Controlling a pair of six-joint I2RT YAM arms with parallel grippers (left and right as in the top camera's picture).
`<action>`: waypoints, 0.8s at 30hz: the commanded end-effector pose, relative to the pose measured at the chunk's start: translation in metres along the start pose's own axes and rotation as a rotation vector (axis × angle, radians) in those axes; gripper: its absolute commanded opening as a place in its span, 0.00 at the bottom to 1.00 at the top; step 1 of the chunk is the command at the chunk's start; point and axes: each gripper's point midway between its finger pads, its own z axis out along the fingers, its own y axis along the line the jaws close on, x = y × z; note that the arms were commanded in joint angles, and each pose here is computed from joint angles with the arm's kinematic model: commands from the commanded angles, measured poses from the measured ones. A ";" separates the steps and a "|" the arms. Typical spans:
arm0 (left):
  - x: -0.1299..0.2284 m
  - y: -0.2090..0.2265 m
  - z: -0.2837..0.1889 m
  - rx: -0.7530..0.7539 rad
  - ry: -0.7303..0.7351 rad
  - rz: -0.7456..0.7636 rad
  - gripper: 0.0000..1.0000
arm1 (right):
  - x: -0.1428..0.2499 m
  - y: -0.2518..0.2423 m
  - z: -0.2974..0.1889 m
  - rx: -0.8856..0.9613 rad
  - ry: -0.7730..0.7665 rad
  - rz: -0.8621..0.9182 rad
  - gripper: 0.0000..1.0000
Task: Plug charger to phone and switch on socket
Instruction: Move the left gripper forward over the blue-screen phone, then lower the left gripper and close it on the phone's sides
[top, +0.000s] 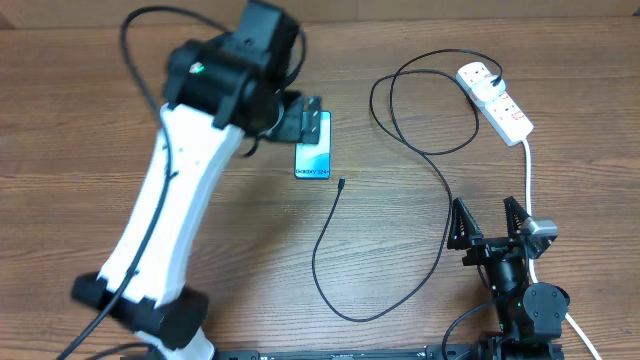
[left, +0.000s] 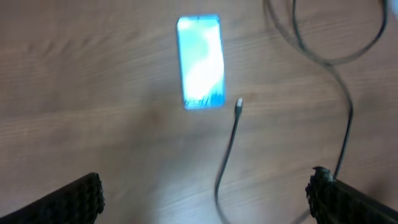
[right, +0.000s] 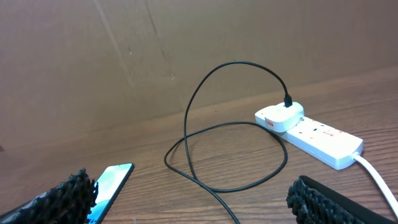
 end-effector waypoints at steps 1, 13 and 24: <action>-0.019 -0.015 0.021 0.022 -0.022 -0.032 1.00 | 0.002 0.002 0.000 -0.012 -0.001 -0.005 1.00; -0.026 -0.047 0.143 0.098 0.155 -0.063 1.00 | 0.002 0.002 0.000 -0.012 -0.001 -0.005 1.00; -0.003 -0.017 0.221 -0.114 0.274 -0.152 1.00 | 0.002 0.002 0.000 -0.013 -0.001 -0.005 1.00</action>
